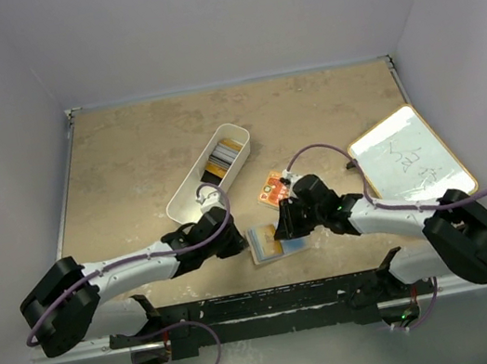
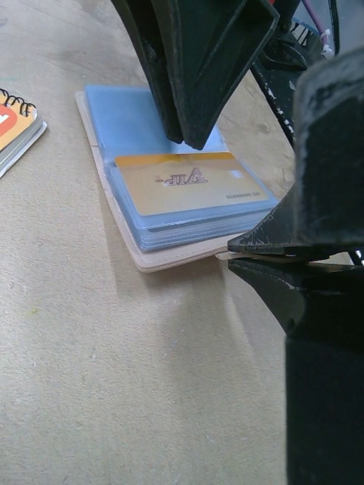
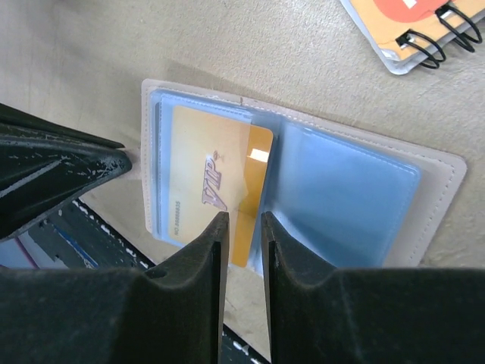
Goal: Put the credit cards into the card holder
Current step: Insert the credit card into the card holder.
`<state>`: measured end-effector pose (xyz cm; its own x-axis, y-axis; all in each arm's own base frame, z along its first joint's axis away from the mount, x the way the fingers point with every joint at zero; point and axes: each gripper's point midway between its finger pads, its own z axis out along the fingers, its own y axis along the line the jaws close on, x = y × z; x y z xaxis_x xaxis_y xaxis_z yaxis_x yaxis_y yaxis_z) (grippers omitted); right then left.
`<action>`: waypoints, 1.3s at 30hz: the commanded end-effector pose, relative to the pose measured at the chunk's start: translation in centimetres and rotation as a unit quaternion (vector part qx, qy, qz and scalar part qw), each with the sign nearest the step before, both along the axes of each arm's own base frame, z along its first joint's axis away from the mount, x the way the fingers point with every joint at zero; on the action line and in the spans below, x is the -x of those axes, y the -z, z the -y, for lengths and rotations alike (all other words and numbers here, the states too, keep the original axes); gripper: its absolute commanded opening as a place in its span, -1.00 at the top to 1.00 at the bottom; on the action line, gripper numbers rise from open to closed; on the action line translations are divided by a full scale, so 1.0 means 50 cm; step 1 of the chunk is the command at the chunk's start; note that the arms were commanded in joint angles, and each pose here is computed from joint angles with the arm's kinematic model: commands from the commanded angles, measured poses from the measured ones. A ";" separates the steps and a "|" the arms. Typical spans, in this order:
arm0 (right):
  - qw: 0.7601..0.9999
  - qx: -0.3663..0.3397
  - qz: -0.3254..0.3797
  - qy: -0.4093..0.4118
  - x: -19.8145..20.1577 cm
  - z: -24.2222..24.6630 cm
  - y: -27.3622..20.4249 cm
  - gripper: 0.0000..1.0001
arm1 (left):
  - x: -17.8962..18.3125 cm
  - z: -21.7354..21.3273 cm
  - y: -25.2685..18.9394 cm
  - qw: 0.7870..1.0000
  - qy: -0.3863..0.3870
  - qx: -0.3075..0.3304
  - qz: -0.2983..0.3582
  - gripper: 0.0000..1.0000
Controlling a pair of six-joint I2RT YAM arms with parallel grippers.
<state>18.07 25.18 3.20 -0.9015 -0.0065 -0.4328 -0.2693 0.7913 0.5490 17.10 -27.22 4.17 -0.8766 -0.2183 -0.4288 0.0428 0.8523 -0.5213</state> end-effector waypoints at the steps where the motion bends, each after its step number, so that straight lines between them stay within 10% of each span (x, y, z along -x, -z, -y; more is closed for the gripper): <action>1: 1.000 0.014 0.017 -0.009 -0.006 0.005 -0.028 0.49 | -0.010 0.001 -0.011 1.000 -0.013 0.010 0.012 1.00; 6: 1.000 0.012 0.014 0.006 -0.008 0.007 -0.019 0.41 | -0.008 0.003 -0.003 1.000 -0.010 0.008 0.006 1.00; 15: 0.996 0.074 0.032 0.027 -0.039 0.033 0.005 0.93 | -0.009 0.009 -0.001 1.000 -0.001 0.000 0.005 1.00; 35: 0.997 0.065 0.037 -0.010 -0.022 -0.031 -0.014 0.95 | -0.014 0.020 -0.007 1.000 0.011 -0.001 0.010 1.00; 39: 0.996 0.084 0.034 -0.010 -0.010 -0.008 -0.027 0.68 | -0.013 0.017 -0.005 1.000 0.009 -0.002 0.009 1.00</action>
<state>18.19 25.76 2.27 -0.8866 -0.1082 -0.4498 -0.3088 0.8624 0.4012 16.90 -26.76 2.77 -0.8866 -0.1921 -0.4208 0.0379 0.8765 -0.4798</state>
